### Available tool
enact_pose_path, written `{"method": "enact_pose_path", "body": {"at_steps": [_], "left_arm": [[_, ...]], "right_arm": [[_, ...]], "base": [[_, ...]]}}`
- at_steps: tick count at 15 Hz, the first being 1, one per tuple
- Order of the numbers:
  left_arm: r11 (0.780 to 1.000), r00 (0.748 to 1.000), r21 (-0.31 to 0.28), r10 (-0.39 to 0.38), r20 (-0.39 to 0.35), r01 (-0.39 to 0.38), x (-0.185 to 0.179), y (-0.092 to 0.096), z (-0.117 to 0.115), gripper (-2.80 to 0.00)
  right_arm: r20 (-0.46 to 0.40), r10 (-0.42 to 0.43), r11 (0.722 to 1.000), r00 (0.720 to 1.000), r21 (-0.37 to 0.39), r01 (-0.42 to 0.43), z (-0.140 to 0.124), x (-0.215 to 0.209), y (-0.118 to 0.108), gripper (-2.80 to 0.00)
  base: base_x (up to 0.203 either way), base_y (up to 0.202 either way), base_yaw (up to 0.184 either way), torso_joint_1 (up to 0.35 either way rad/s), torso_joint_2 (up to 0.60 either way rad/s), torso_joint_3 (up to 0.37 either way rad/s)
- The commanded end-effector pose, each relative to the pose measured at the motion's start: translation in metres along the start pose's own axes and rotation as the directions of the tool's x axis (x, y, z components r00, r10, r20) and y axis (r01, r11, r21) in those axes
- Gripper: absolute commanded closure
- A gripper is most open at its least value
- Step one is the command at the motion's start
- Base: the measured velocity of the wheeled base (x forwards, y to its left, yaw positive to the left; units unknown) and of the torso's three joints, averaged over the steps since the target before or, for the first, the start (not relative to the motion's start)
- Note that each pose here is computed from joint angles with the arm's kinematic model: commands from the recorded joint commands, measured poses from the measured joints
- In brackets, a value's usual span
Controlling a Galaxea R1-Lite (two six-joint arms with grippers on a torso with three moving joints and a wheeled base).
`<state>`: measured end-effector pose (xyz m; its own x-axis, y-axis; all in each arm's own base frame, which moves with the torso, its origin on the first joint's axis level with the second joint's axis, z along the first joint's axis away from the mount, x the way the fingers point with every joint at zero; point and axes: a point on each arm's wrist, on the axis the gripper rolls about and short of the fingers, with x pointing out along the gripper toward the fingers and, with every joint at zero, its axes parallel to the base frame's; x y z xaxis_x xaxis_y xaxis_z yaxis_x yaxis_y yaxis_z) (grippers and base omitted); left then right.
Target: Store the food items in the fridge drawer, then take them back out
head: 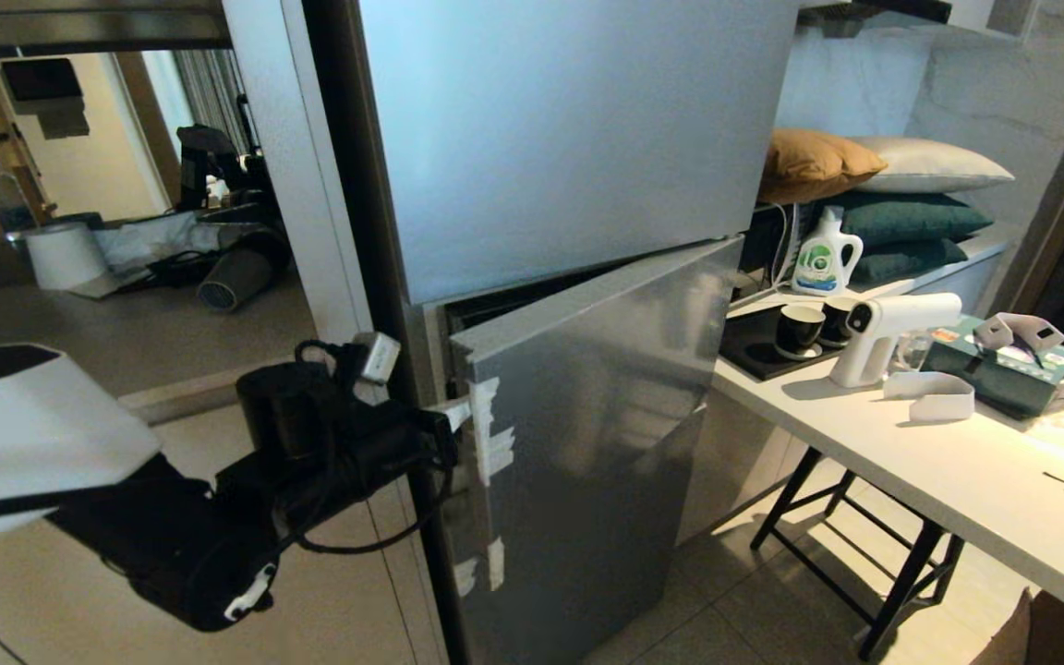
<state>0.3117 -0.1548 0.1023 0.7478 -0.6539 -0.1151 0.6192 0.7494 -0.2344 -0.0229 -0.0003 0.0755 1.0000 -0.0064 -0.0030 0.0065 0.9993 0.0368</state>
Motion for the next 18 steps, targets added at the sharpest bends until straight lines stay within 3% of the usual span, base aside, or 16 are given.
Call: {"method": "enact_pose_path", "body": {"at_steps": [1, 9, 15, 18], "left_arm": [[1.000, 1.000, 0.001, -0.026, -0.017, 0.026, -0.003, -0.008, -0.003, 0.00], [0.989, 0.987, 0.010, -0.148, -0.066, 0.149, -0.001, -0.048, -0.015, 0.00], [0.966, 0.961, 0.020, -0.255, -0.104, 0.258, -0.013, -0.091, -0.023, 0.00], [0.964, 0.961, 0.028, -0.259, -0.102, 0.263, -0.015, -0.101, -0.024, 0.00]], "right_arm": [[-0.002, 0.000, 1.000, 1.000, 0.000, 0.000, 0.000, 0.000, 0.000, 0.00], [-0.001, 0.000, 1.000, 1.000, 0.002, 0.000, 0.000, 0.000, 0.000, 0.00], [-0.002, 0.000, 1.000, 1.000, 0.002, 0.000, 0.000, 0.000, 0.000, 0.00], [-0.002, 0.000, 1.000, 1.000, 0.000, 0.000, 0.000, 0.000, 0.000, 0.00]], "base": [[0.000, 0.000, 0.000, 0.000, 0.00, 0.000], [0.000, 0.000, 0.000, 0.000, 0.00, 0.000], [0.000, 0.000, 0.000, 0.000, 0.00, 0.000], [0.000, 0.000, 0.000, 0.000, 0.00, 0.000]]}}
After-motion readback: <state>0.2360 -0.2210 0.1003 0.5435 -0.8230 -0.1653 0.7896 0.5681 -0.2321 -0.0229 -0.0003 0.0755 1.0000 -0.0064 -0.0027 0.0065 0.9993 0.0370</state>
